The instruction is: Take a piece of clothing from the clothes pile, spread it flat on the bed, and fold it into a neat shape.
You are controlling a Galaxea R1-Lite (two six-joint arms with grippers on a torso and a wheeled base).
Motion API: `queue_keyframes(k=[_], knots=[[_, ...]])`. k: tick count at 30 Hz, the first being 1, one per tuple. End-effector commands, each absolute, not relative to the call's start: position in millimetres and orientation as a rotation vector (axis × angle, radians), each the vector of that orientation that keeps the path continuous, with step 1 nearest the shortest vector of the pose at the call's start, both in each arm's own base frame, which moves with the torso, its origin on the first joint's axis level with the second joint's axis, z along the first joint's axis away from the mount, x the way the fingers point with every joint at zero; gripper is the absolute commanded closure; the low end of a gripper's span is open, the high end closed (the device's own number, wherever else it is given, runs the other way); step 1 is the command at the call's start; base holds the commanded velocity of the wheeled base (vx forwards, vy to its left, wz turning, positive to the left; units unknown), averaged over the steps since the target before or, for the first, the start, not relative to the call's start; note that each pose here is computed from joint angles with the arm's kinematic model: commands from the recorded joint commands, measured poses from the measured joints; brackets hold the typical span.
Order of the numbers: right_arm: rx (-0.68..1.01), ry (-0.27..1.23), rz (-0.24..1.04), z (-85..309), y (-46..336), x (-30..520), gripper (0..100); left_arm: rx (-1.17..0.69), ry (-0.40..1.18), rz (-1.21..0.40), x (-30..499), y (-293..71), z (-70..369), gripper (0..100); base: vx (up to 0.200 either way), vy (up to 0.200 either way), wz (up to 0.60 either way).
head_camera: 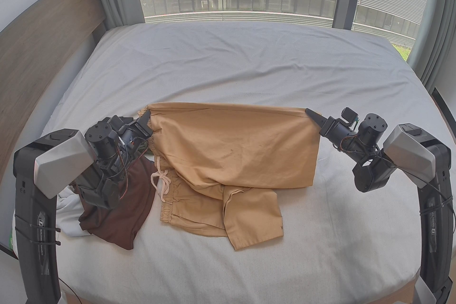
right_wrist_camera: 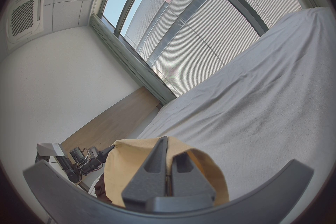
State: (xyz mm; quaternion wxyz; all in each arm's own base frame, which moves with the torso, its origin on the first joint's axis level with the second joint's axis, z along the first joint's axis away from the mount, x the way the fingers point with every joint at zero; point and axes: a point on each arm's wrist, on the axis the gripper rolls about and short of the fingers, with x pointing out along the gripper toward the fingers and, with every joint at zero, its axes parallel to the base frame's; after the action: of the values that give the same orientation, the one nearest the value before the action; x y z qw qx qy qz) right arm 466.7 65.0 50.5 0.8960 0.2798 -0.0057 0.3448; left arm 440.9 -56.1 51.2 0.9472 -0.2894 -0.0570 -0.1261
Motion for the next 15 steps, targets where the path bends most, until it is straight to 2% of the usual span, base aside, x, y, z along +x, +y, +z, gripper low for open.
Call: queue_keyframes(k=[1, 15], knots=[[0.58, -0.015, 0.708, 43.1, 64.0, 477.2, 100, -0.59, -0.105, -0.248, 450.2, -56.7, 34.2, 100, 0.0, 0.0, 0.0], [0.574, -0.036, 0.701, 44.0, 61.9, 501.6, 100, -0.59, -0.138, -0.259, 469.5, -59.1, 27.3, 100, 0.0, 0.0, 0.0]])
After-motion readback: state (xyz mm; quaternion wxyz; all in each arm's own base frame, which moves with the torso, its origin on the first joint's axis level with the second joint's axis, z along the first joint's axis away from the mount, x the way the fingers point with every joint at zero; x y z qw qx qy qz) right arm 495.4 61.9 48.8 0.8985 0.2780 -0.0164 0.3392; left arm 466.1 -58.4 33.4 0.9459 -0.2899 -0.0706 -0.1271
